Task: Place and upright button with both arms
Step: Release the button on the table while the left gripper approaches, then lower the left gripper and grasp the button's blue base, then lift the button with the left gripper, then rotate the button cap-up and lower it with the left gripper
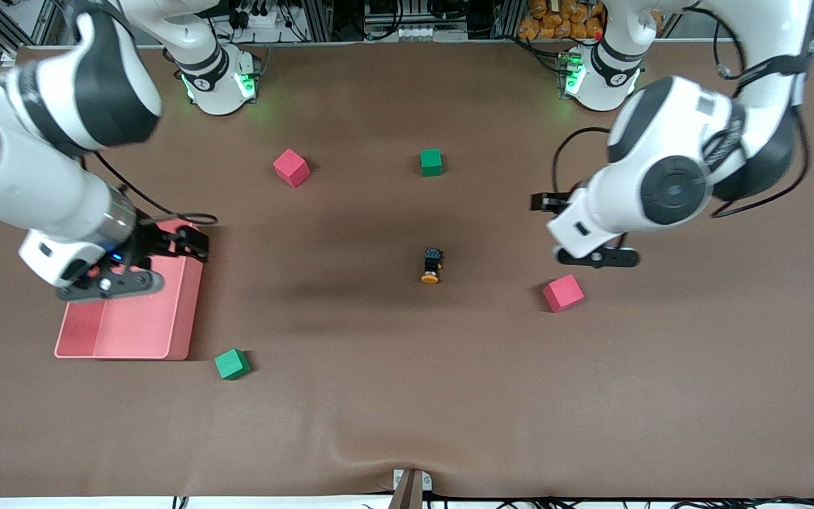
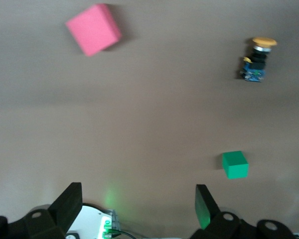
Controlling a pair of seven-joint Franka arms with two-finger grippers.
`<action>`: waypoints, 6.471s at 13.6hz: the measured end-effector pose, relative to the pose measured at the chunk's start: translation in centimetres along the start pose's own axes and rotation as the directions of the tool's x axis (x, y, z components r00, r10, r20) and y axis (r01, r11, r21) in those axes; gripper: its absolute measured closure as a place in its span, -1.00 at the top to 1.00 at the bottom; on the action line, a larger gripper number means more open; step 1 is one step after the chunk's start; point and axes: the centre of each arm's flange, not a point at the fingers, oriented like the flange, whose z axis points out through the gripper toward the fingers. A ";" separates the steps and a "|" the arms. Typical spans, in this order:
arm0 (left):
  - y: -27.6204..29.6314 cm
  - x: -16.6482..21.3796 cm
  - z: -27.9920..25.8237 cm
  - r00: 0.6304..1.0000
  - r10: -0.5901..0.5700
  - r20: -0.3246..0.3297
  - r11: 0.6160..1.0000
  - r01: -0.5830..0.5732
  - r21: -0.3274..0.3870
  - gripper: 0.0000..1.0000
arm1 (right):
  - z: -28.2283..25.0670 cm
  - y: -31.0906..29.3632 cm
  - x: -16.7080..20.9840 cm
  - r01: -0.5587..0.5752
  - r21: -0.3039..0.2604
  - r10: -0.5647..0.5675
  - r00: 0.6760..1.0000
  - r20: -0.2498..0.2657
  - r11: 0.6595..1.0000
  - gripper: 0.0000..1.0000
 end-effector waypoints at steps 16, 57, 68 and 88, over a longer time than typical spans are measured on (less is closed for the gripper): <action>17.5 10.5 21.5 0.979 0.195 -0.055 0.977 -0.199 -0.074 1.00 | -10.7 15.3 -10.8 -0.115 0.002 0.114 0.989 0.095 0.993 1.00; 21.9 9.2 19.4 0.970 -0.201 -0.135 0.971 0.179 -0.155 -0.18 | -12.6 15.8 -11.2 -0.135 -0.030 0.135 0.991 0.009 0.990 1.00; 26.0 6.3 17.9 0.671 -0.614 -0.415 0.787 0.565 -0.250 -0.18 | -12.5 15.3 -11.1 -0.126 -0.031 0.127 0.992 0.010 0.992 1.00; 34.6 -1.4 31.8 0.105 -0.382 -0.918 0.854 0.419 -0.307 -0.18 | -12.1 14.7 -10.8 -0.113 -0.031 0.113 0.994 0.009 0.993 1.00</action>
